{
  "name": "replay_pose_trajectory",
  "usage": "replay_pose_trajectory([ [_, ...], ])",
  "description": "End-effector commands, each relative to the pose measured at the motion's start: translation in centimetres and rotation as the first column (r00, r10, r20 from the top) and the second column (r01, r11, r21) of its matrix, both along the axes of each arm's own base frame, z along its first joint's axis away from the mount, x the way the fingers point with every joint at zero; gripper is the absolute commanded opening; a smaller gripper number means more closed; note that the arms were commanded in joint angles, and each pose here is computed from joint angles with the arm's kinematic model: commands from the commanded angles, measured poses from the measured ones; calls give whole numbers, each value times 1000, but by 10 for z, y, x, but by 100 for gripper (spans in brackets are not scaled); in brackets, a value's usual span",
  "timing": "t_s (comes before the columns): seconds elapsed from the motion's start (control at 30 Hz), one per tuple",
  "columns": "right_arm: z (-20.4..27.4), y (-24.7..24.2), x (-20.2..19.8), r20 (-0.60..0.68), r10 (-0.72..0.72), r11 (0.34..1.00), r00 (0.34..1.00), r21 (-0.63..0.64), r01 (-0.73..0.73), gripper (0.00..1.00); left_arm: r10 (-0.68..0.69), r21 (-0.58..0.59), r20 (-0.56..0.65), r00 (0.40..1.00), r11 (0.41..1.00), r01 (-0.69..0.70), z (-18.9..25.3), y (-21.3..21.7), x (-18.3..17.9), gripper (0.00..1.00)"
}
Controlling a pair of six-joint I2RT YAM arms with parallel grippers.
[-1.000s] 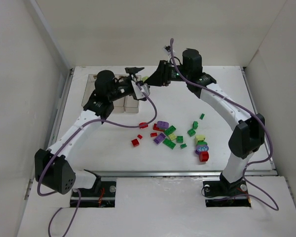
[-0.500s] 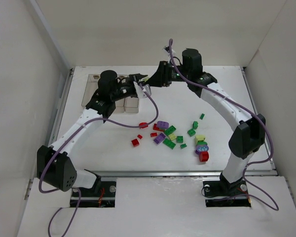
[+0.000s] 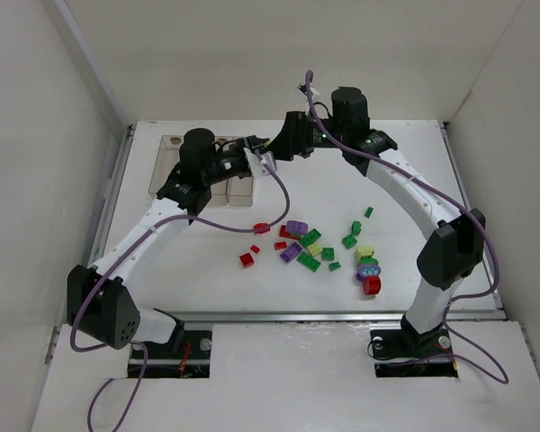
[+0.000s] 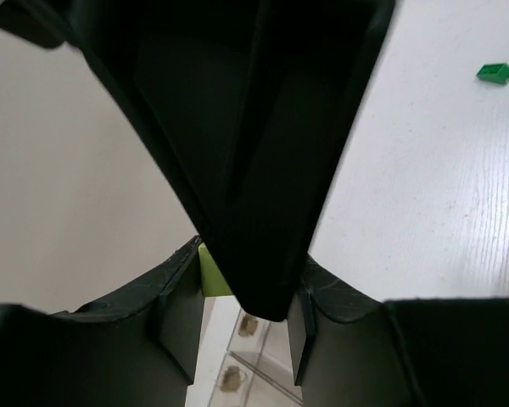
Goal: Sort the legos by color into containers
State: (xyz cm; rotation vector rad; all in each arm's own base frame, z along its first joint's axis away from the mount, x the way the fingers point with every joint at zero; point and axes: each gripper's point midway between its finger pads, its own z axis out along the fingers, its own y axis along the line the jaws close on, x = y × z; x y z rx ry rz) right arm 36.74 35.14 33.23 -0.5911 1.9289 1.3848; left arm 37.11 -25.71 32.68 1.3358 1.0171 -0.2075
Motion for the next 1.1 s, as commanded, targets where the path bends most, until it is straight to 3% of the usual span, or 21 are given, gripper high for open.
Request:
replay_pose_trajectory([
  [0.0,11,8,-14,42,39,999,998,-6,-39,100,90,-54,-18,996,994,-91,20,11,7,0],
  [0.1,7,-6,2,42,-62,997,997,-35,63,100,190,-88,-169,967,974,-207,1,31,24,0],
  [0.2,1,-35,28,7,-231,971,973,-65,231,100,322,-74,-361,875,925,-372,-38,57,50,0],
  [0.3,-11,-80,57,-10,-427,899,904,-113,424,100,427,7,-465,776,878,-479,-83,74,71,0],
  [0.37,-30,-111,74,7,-559,812,829,-197,549,100,480,52,-486,731,850,-524,-106,79,85,0],
  [0.47,-49,-142,83,41,-638,730,769,-286,621,100,502,85,-492,711,840,-535,-124,79,97,6],
  [0.67,-109,-180,76,-15,-695,649,719,-444,617,100,573,125,-449,686,800,-587,-159,86,125,11],
  [0.73,-127,-202,76,17,-748,560,664,-520,645,100,596,155,-451,664,785,-600,-174,85,130,15],
  [0.83,-162,-224,62,24,-789,459,613,-640,616,100,606,172,-455,652,778,-604,-177,84,137,30],
  [0.9,-176,-232,55,8,-799,442,602,-670,596,100,600,180,-464,651,784,-594,-180,82,137,42],
  [1.07,-207,-268,41,-44,-857,383,513,-721,578,100,594,185,-490,638,786,-590,-186,81,133,55],
])
